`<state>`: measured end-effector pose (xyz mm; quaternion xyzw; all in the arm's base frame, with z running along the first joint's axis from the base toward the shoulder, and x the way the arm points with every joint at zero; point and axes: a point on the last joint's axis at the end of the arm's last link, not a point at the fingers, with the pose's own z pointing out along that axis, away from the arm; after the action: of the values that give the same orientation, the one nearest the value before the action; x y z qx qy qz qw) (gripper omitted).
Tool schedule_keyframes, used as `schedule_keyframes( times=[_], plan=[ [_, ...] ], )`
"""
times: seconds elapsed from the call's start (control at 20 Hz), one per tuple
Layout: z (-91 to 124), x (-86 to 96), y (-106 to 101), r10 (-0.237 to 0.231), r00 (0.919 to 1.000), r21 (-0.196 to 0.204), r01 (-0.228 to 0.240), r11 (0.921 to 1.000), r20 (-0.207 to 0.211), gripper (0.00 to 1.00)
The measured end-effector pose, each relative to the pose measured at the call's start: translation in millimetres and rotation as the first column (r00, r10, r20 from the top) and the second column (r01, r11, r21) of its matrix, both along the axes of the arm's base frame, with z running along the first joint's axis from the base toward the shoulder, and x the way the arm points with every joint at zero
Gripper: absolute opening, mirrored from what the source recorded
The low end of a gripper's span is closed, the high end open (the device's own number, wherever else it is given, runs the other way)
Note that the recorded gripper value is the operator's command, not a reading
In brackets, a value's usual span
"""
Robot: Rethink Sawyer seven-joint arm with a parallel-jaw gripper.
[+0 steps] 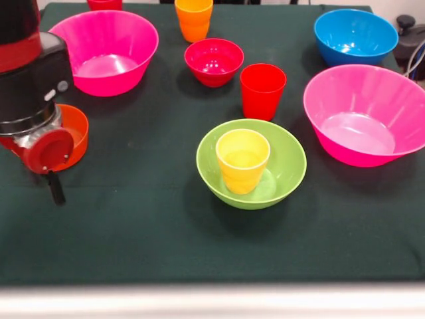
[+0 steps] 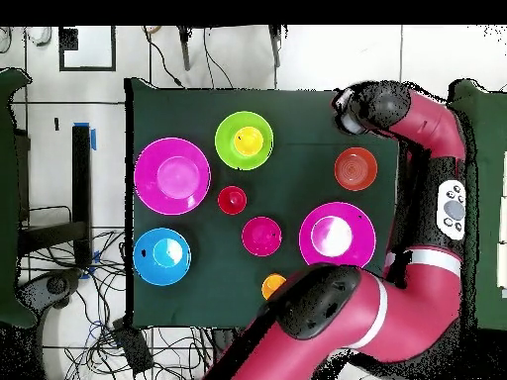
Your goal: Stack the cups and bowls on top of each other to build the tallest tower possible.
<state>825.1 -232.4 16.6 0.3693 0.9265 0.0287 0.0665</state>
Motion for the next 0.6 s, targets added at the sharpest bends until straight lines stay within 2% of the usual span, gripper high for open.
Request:
schedule_keyframes(
  times=[0.3,0.35,0.6],
  plan=[
    [-4,-6.9,14,0.021,0.9957,0.018,-0.02,0.9996,-0.091,1.0],
    [-4,-10.4,17,0.027,0.9924,0.023,-0.024,0.9994,-0.12,1.0],
    [0,-17.8,22,0.037,0.983,0.029,-0.033,0.999,-0.18,1.0]
  ],
)
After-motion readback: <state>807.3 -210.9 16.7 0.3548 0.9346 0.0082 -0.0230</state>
